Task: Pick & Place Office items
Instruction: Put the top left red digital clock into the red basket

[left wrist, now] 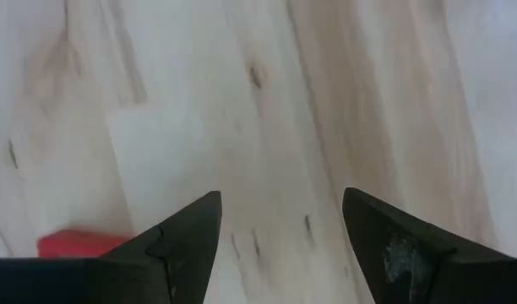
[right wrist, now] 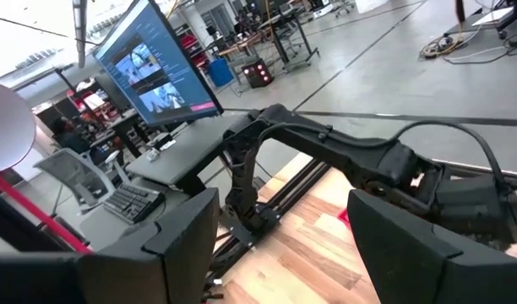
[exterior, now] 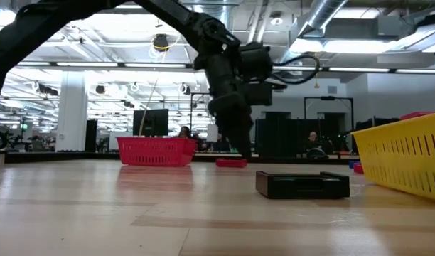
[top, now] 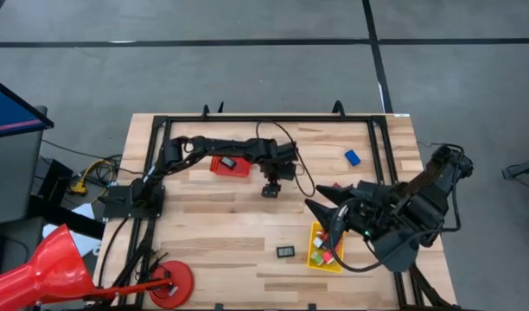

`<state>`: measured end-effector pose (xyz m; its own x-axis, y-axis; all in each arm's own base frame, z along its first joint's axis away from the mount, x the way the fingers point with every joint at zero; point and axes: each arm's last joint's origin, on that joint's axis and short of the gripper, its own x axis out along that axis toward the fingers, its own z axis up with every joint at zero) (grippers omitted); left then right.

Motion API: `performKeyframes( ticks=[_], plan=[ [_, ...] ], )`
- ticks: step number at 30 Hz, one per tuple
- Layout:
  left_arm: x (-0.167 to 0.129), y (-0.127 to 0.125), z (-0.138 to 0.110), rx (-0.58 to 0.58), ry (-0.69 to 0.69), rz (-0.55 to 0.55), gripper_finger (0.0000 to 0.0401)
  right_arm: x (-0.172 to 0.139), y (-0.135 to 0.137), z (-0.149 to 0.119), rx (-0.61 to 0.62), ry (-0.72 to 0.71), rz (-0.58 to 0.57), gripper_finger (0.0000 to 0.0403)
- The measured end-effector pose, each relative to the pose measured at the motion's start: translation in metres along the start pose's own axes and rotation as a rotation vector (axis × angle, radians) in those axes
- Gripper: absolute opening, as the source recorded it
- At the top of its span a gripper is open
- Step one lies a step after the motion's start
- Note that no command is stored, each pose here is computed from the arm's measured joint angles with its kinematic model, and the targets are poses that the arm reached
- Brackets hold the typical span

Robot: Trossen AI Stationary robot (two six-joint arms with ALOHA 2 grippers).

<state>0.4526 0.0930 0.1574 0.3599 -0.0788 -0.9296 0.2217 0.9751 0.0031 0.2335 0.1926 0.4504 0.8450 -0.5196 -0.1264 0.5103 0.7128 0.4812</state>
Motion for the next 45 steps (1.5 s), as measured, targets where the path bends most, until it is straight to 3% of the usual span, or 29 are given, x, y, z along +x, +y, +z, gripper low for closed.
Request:
performKeyframes(
  ticks=[4,8,14,19,26,34,45],
  plan=[
    [-0.012,0.012,0.008,-0.017,-0.063,0.062,0.0241,-0.003,0.001,-0.001,-0.002,0.002,0.008,0.0256],
    [-0.029,0.040,0.009,-0.130,-0.118,0.097,0.0241,-0.004,0.001,-0.001,-0.001,0.003,0.008,0.0256],
    [-0.044,0.086,-0.013,-0.371,-0.174,0.067,0.0241,-0.004,0.000,-0.001,-0.009,0.004,0.005,0.0256],
    [-0.049,0.103,-0.024,-0.555,-0.221,-0.040,0.0241,-0.002,-0.001,-0.001,-0.009,0.002,0.001,0.0256],
    [-0.048,0.114,-0.034,-0.830,-0.248,-0.215,0.0241,-0.002,-0.001,-0.001,0.003,0.002,0.001,0.0256],
    [-0.036,0.123,-0.039,-1.158,-0.225,-0.255,0.0222,-0.008,0.002,-0.002,0.029,0.010,0.020,0.0256],
    [-0.034,0.110,-0.034,-1.260,-0.159,-0.312,0.0157,-0.012,0.012,-0.018,0.038,0.021,0.046,0.0256]
  ],
)
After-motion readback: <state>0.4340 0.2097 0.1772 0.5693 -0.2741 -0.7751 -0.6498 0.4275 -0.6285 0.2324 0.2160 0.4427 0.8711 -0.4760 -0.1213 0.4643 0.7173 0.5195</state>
